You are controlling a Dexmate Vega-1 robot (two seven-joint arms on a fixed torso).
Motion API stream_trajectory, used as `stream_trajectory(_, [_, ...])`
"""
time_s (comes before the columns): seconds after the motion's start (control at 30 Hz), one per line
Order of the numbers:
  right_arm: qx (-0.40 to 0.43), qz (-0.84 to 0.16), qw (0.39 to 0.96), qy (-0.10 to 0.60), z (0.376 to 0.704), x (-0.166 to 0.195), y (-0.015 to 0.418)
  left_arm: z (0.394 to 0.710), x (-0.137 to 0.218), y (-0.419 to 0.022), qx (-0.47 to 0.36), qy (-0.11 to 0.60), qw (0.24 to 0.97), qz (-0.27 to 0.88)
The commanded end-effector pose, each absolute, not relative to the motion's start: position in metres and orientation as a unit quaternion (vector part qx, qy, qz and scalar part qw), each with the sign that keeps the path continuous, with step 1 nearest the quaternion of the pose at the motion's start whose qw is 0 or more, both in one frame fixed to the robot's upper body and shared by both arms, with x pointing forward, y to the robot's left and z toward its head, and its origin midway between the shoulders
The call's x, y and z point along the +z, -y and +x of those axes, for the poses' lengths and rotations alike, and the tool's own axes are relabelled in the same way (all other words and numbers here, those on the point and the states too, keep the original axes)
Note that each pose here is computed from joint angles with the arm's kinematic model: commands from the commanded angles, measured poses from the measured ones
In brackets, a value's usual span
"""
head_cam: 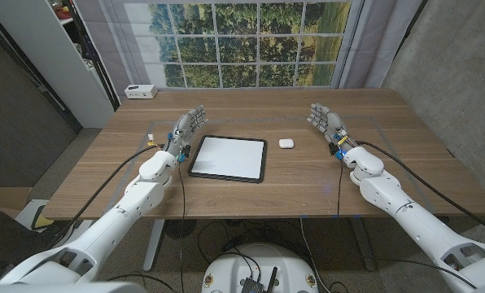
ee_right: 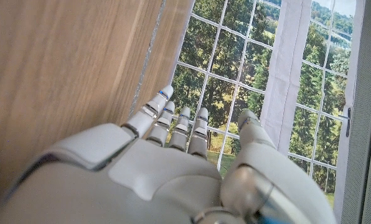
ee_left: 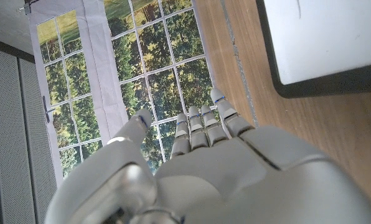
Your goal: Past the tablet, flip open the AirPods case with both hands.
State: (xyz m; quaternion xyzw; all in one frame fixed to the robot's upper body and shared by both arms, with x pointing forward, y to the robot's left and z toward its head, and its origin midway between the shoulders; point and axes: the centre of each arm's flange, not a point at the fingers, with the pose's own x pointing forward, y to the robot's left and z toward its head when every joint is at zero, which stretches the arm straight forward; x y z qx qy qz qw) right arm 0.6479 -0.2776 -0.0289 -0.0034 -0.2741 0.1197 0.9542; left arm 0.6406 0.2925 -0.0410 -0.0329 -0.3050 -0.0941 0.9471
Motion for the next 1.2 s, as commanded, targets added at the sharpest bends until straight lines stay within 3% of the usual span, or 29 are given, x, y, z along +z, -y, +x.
stream_trajectory(0.03, [0.109,-0.102,0.957,0.249,0.634,-0.018,0.260,0.623,-0.060,-0.298,-0.082,0.312,0.946,-0.037])
stream_trajectory(0.47, [0.133,-0.294,0.924,0.204,0.620,0.001,0.254,0.616,-0.056,-0.306,-0.081,0.320,0.944,-0.023])
stream_trajectory(1.2, [0.137,-0.493,0.851,0.117,0.619,0.005,0.238,0.616,-0.055,-0.303,-0.087,0.324,0.942,-0.013])
